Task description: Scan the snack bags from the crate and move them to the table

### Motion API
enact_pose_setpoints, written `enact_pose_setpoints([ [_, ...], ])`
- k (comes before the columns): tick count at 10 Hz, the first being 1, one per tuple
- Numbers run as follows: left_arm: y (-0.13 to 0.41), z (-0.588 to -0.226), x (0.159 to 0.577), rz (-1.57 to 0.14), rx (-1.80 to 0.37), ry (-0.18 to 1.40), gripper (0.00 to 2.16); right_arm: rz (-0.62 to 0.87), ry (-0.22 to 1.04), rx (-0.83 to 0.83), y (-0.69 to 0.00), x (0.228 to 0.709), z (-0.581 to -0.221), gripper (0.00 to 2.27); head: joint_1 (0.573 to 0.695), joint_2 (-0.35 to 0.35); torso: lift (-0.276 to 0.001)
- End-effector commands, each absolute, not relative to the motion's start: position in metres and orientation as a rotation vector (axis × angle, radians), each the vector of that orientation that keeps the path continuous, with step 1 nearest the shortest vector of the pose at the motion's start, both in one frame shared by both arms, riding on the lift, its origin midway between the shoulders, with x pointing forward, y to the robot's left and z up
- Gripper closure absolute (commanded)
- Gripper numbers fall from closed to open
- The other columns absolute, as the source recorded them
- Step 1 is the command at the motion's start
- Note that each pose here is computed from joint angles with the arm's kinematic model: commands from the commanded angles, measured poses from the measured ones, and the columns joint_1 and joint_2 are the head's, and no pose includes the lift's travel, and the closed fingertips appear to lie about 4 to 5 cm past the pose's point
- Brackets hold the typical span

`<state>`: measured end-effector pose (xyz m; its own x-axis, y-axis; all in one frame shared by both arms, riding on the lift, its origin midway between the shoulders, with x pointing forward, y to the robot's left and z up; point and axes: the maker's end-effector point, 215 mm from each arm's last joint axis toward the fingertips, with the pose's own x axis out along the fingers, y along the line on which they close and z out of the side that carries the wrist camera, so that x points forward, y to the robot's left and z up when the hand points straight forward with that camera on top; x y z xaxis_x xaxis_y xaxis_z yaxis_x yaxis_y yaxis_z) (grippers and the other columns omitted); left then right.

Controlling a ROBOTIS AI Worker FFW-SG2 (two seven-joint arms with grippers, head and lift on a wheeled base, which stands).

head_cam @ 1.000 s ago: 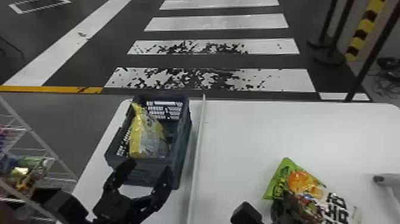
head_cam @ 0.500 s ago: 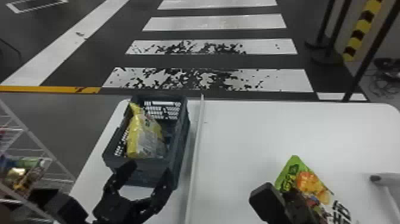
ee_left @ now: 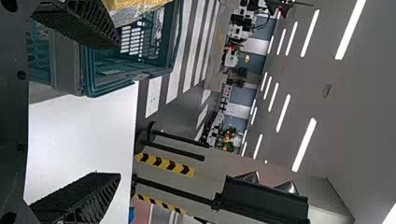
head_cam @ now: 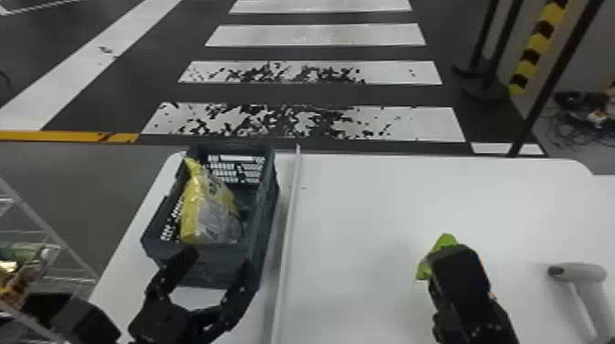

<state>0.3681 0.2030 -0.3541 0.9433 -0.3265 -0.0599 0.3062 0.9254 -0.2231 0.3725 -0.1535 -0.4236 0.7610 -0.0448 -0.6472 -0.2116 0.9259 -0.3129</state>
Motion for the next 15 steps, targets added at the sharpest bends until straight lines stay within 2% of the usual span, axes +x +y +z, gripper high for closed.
enact_pose_setpoints([
  [1, 0.200, -0.355, 0.367, -0.330, -0.212, 0.101, 0.01, 0.118, 0.715, -0.248, -0.160, 0.379, -0.416, 2.24, 0.695, 0.080, -0.095],
  [5, 0.191, -0.359, 0.364, -0.342, -0.199, 0.111, 0.01, 0.178, 0.696, -0.004, -0.177, 0.389, -0.385, 2.24, 0.695, 0.042, -0.095],
  [7, 0.185, -0.362, 0.363, -0.349, -0.202, 0.118, 0.01, 0.196, 0.665, 0.062, -0.186, 0.392, -0.366, 2.24, 0.695, 0.023, -0.095],
  [9, 0.184, -0.358, 0.364, -0.349, -0.198, 0.112, 0.01, 0.226, 0.657, 0.109, -0.190, 0.392, -0.361, 2.24, 0.695, -0.001, -0.095],
  [12, 0.177, -0.368, 0.362, -0.352, -0.184, 0.131, 0.01, 0.318, 0.697, 0.262, -0.179, 0.385, -0.374, 2.24, 0.695, 0.005, -0.095],
  [15, 0.173, -0.368, 0.364, -0.354, -0.183, 0.131, 0.01, 0.391, 0.700, 0.406, -0.177, 0.383, -0.367, 2.24, 0.695, 0.000, -0.095],
])
